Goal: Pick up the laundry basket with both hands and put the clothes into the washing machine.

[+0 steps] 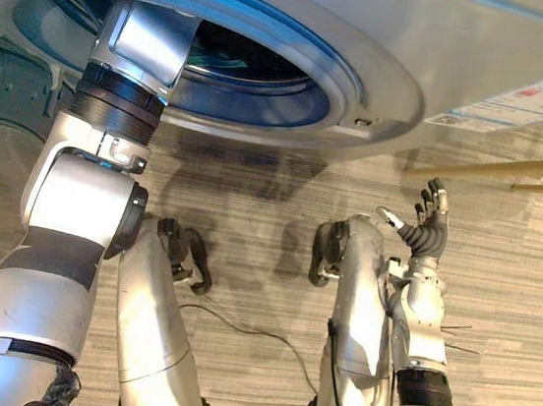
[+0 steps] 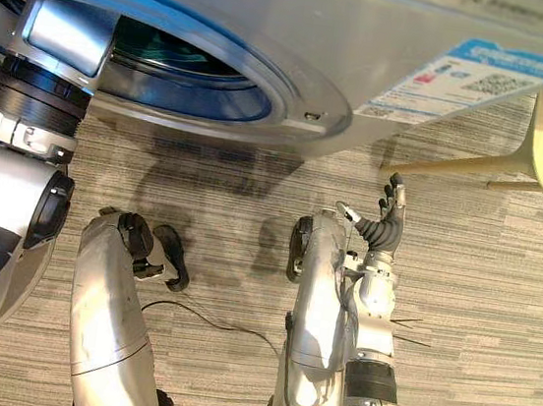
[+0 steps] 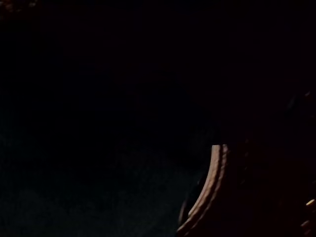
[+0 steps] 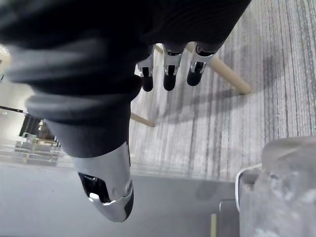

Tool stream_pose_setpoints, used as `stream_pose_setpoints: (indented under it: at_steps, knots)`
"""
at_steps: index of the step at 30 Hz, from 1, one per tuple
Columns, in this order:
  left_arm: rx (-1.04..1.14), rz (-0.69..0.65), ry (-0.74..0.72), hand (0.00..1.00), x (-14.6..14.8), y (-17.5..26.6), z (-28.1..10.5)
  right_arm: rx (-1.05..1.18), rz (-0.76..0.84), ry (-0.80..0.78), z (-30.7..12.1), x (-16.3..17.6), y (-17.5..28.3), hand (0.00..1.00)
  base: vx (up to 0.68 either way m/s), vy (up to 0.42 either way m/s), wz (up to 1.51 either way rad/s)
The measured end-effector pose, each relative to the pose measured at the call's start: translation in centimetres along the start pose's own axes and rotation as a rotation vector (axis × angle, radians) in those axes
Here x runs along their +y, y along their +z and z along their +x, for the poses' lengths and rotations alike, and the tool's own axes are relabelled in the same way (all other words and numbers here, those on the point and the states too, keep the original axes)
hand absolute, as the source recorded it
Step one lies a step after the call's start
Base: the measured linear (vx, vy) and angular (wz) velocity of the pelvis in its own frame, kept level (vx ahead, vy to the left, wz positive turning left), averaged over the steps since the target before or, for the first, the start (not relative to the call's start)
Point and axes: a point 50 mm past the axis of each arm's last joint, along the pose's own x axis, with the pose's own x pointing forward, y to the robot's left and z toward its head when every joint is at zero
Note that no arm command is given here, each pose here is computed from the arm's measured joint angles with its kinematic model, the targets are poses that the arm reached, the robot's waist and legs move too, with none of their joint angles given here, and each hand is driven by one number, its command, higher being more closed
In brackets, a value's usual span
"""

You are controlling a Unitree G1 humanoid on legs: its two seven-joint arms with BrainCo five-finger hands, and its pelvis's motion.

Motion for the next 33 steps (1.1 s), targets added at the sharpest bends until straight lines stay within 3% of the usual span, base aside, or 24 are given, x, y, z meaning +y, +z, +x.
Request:
stream_pose_setpoints:
  at_steps: [3, 9, 14, 22, 33]
  knots:
    - [0.074, 0.162, -0.164, 0.0, -1.9, -2.2, -1.0, 0.012, 0.007, 0.024, 0.1, 0.1, -0.2, 0.0, 0.03, -0.004, 0.04]
    - [0.094, 0.28, -0.378, 0.0, -5.4, -3.9, -3.5, 0.021, -0.015, 0.085, 0.5, 0.4, -0.3, 0.0, 0.0, -0.003, 0.07]
    - [0.088, 0.249, -0.368, 0.0, -4.8, -3.7, -3.4, 0.023, -0.022, 0.112, 0.5, 0.6, -0.2, 0.0, 0.0, 0.0, 0.0]
    - [0.055, 0.172, -0.208, 0.0, -2.9, -4.2, -5.3, 0.043, -0.073, 0.116, 0.0, 0.4, -0.8, 0.0, 0.02, -0.025, 0.05]
    - [0.211, 0.198, -0.355, 0.0, -3.4, -8.5, -8.5, 0.119, -0.09, 0.239, -0.8, 2.3, -2.1, 0.0, 0.03, -0.063, 0.07]
